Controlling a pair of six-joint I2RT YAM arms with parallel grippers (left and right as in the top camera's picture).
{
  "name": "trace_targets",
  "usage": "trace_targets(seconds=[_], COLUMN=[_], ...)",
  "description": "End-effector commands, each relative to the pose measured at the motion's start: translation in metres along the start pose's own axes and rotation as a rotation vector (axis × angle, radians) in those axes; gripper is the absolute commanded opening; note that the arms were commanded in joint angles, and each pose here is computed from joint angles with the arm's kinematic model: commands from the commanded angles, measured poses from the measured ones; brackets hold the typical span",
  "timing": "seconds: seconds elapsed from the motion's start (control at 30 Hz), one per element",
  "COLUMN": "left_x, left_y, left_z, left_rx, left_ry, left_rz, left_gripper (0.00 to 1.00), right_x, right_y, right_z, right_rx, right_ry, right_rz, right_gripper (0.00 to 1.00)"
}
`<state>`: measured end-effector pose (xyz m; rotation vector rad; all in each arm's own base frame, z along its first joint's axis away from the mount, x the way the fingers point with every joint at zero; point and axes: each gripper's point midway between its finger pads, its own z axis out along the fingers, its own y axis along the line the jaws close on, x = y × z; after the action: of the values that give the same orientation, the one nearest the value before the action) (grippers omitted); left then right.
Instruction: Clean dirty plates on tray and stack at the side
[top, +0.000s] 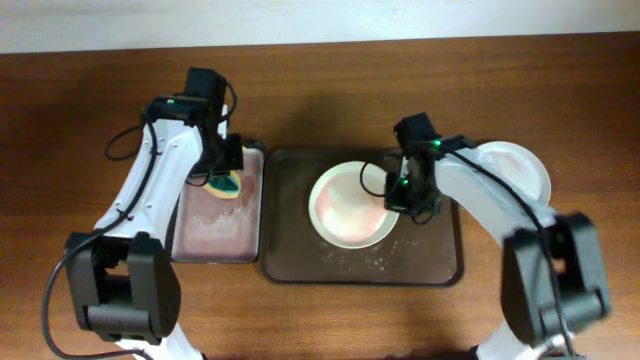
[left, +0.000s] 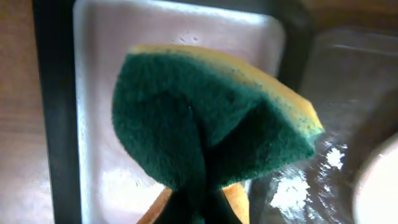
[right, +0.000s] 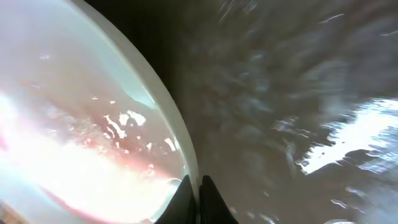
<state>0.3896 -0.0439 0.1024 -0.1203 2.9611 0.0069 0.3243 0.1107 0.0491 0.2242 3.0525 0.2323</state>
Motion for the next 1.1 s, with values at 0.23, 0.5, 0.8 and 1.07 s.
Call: trace_targets(seconds=[0.23,0.5,0.8,1.07], left_x=[0.031,0.03,-0.005,0.005], left_y=[0.013,0.025,0.023,0.017], left_z=[0.076,0.081,0.078,0.097], left_rx=[0.089,0.02,0.024,0.056], left_ry=[-0.017,-0.04,-0.18,-0.124], left_rz=[0.005,0.003,-0.001,-0.007], left_gripper=[0.0,0.71,0.75,0.72], right_x=[-0.027,-0.022,-0.013,-0.013], right_y=[-0.056,-0.015,0.014,0.014], right_z=[-0.13,-0.166,-0.18,-0.18], right_rx=[0.461,0.721,0.763,0.762], right_ry=[-0.466,-0.694,-0.802,-0.801], right_rz=[-0.102,-0.296,-0.375,-0.375], right_gripper=[0.04,0.04,0.04,0.04])
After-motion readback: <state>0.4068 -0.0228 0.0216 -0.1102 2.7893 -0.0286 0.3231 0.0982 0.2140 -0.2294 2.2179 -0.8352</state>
